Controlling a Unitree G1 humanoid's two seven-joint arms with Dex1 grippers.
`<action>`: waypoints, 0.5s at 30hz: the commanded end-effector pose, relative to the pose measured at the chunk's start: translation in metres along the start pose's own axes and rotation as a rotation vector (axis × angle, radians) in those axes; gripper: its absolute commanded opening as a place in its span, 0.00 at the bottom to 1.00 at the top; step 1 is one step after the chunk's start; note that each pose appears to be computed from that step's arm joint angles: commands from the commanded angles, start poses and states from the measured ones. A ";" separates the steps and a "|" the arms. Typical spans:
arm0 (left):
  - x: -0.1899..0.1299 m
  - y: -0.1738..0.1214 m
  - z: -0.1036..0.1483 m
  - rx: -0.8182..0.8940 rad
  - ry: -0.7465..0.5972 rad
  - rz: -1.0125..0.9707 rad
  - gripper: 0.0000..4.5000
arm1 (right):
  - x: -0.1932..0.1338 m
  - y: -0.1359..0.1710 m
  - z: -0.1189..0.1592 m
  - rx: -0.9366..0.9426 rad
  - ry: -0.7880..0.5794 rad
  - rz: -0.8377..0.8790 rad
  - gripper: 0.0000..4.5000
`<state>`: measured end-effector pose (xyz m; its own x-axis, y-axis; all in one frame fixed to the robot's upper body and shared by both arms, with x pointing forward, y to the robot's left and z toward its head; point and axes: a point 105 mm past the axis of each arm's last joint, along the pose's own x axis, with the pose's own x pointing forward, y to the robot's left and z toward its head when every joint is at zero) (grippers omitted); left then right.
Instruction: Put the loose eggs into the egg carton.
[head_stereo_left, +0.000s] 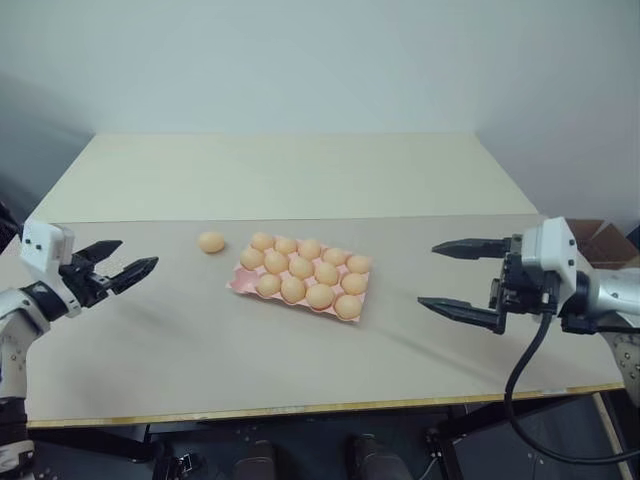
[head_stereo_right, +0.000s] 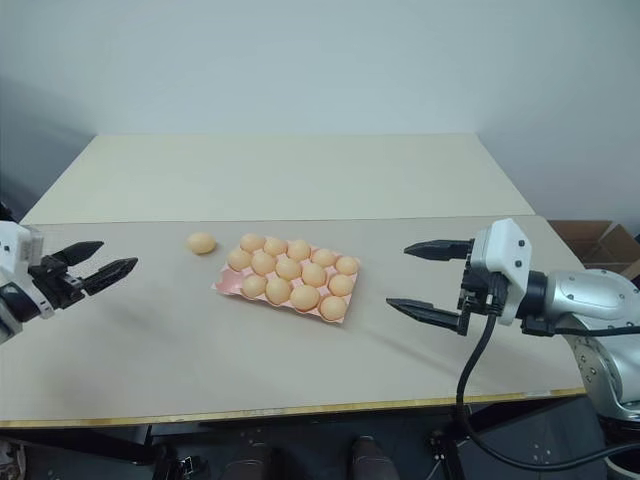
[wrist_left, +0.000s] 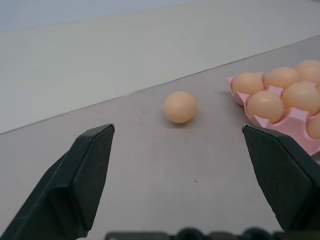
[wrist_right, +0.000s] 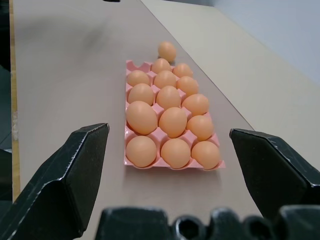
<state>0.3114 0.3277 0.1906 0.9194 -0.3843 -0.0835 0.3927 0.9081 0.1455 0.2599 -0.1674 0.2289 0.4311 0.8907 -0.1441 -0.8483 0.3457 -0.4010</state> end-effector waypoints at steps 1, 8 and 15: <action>0.006 -0.003 0.010 0.047 -0.028 -0.014 1.00 | -0.001 -0.002 0.011 -0.050 -0.029 -0.002 1.00; 0.018 -0.002 0.010 0.046 -0.037 -0.031 1.00 | -0.004 -0.001 0.011 -0.052 -0.025 -0.010 1.00; 0.023 -0.003 0.009 0.051 -0.030 -0.048 1.00 | -0.004 0.002 0.011 -0.048 -0.025 -0.015 1.00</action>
<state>0.3300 0.3150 0.1864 0.8996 -0.4278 -0.0881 0.4366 0.8860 0.1563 0.2588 -0.1682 0.2252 0.4341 0.8886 -0.1481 -0.8511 0.3507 -0.3907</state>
